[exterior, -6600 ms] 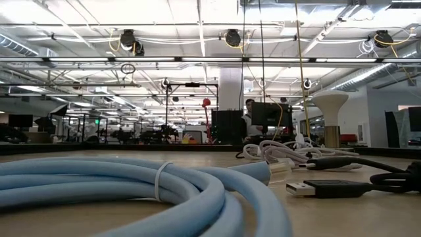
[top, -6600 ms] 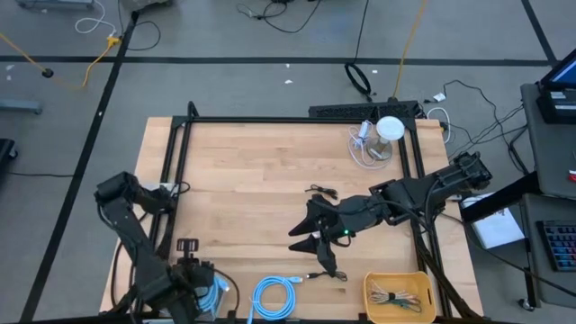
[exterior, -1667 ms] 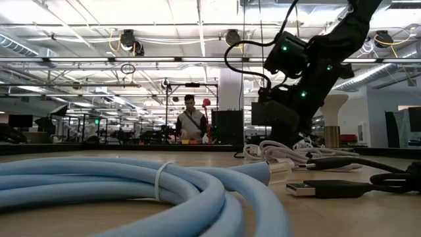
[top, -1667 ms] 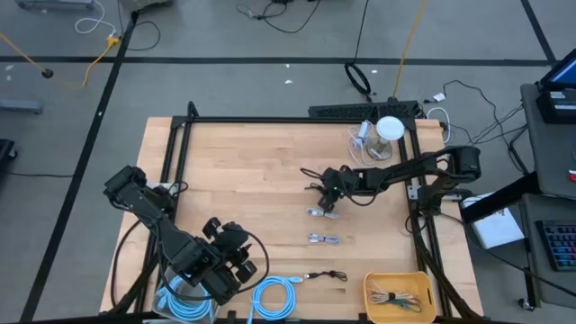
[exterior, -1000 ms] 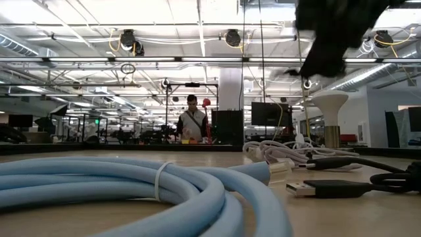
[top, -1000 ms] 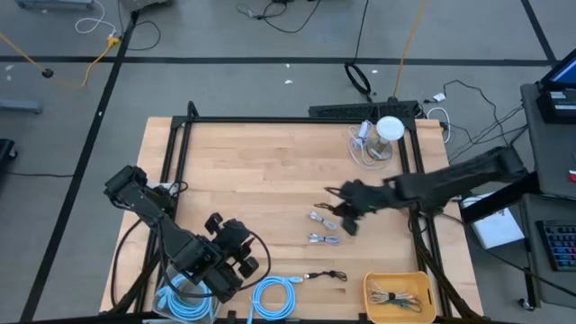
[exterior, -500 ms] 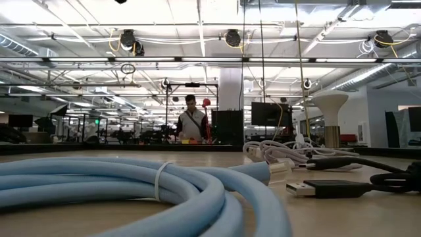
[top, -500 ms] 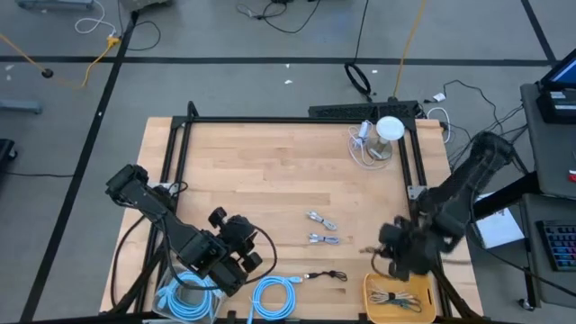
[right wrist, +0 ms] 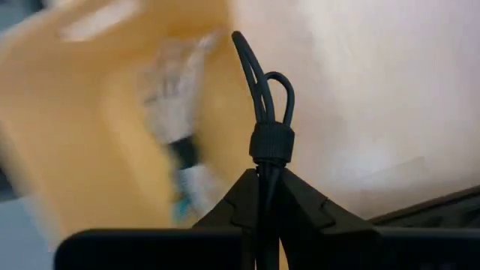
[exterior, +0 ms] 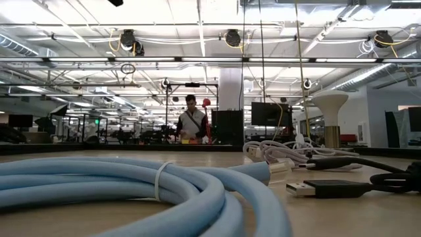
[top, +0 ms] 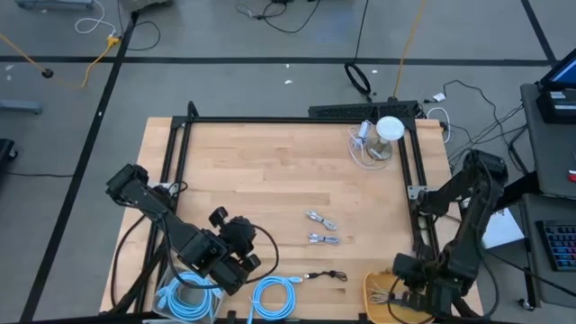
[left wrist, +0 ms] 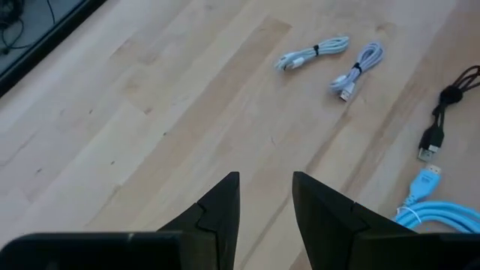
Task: Pick & Place USB Port
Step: Put the top black charger cable into the yellow bin, then put the white charger cable into the yellow bin
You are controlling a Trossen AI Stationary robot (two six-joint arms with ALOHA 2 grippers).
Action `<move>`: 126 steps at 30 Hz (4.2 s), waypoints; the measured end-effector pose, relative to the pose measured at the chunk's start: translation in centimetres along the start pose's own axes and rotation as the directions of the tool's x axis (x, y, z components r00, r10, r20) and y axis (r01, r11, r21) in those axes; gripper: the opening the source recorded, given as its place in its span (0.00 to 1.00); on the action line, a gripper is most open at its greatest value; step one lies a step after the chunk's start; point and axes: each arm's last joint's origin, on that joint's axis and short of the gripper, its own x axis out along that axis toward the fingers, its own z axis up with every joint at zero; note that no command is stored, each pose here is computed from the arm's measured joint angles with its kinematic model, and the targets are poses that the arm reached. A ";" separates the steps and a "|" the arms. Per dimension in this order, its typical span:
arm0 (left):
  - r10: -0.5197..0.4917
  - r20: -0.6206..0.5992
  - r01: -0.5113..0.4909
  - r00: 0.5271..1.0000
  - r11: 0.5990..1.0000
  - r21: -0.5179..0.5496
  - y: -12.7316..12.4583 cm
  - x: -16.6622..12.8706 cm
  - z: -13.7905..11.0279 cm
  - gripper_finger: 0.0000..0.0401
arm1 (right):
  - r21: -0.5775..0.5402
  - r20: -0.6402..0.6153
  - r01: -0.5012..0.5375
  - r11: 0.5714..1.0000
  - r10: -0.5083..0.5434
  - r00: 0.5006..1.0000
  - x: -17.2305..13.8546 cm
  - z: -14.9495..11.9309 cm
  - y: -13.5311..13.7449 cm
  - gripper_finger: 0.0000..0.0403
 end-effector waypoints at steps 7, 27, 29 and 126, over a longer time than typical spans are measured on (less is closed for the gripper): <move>-0.002 -0.030 0.002 1.000 1.000 0.019 0.1 0.3 0.3 0.32 | 0.013 -0.001 -0.066 0.998 0.066 0.998 0.8 -0.2 0.9 0.05; -0.011 -0.037 0.012 0.999 1.000 0.025 0.0 0.2 0.1 0.32 | 0.038 -0.047 -0.080 0.996 0.081 0.996 1.2 -0.6 0.9 0.34; -0.009 -0.033 0.009 0.999 1.000 0.025 0.0 0.2 0.1 0.32 | 0.044 -0.047 -0.078 0.996 0.080 0.996 1.2 -0.6 0.9 0.36; -0.034 0.039 0.031 0.999 0.997 0.065 -0.2 1.1 1.7 0.32 | -0.113 -0.139 -0.173 0.978 0.157 0.978 -0.6 0.2 4.8 0.07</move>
